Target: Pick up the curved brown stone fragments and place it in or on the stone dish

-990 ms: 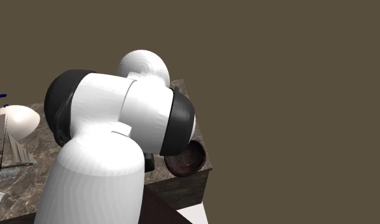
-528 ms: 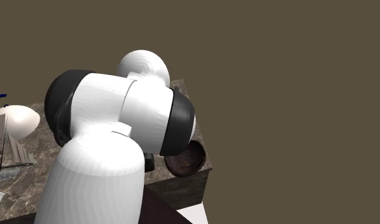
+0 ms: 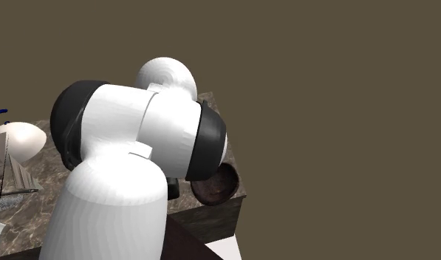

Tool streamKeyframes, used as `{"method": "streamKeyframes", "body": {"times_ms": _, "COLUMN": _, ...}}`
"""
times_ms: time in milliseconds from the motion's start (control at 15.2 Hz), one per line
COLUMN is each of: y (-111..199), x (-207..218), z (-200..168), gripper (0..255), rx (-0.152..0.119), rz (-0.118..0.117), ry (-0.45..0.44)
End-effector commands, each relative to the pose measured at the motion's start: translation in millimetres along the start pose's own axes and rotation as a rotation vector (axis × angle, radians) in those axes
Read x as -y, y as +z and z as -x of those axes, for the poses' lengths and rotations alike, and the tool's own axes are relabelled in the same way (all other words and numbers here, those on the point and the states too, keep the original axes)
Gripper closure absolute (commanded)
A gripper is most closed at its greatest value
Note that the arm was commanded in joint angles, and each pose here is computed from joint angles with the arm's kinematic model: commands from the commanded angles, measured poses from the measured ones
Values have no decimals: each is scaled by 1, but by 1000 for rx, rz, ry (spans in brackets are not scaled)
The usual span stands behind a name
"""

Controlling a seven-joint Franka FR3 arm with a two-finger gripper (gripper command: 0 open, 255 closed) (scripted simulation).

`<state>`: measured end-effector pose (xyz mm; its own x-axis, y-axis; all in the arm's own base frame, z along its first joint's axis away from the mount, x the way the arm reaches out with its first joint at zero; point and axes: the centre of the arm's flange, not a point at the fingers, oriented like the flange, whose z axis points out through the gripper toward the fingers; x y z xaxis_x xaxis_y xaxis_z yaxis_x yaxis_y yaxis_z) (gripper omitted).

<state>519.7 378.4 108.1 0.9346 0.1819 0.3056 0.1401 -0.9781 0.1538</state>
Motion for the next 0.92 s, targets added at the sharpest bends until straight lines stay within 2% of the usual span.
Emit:
{"method": "streamKeyframes", "body": {"times_ms": 0, "y": -7, "x": -1, "z": -3, "gripper": 255, "rx": 0, "rz": 0, "ry": 0}}
{"method": "streamKeyframes", "body": {"times_ms": 858, "y": -72, "x": -12, "z": -24, "gripper": 255, "rx": 0, "rz": 0, "ry": 0}}
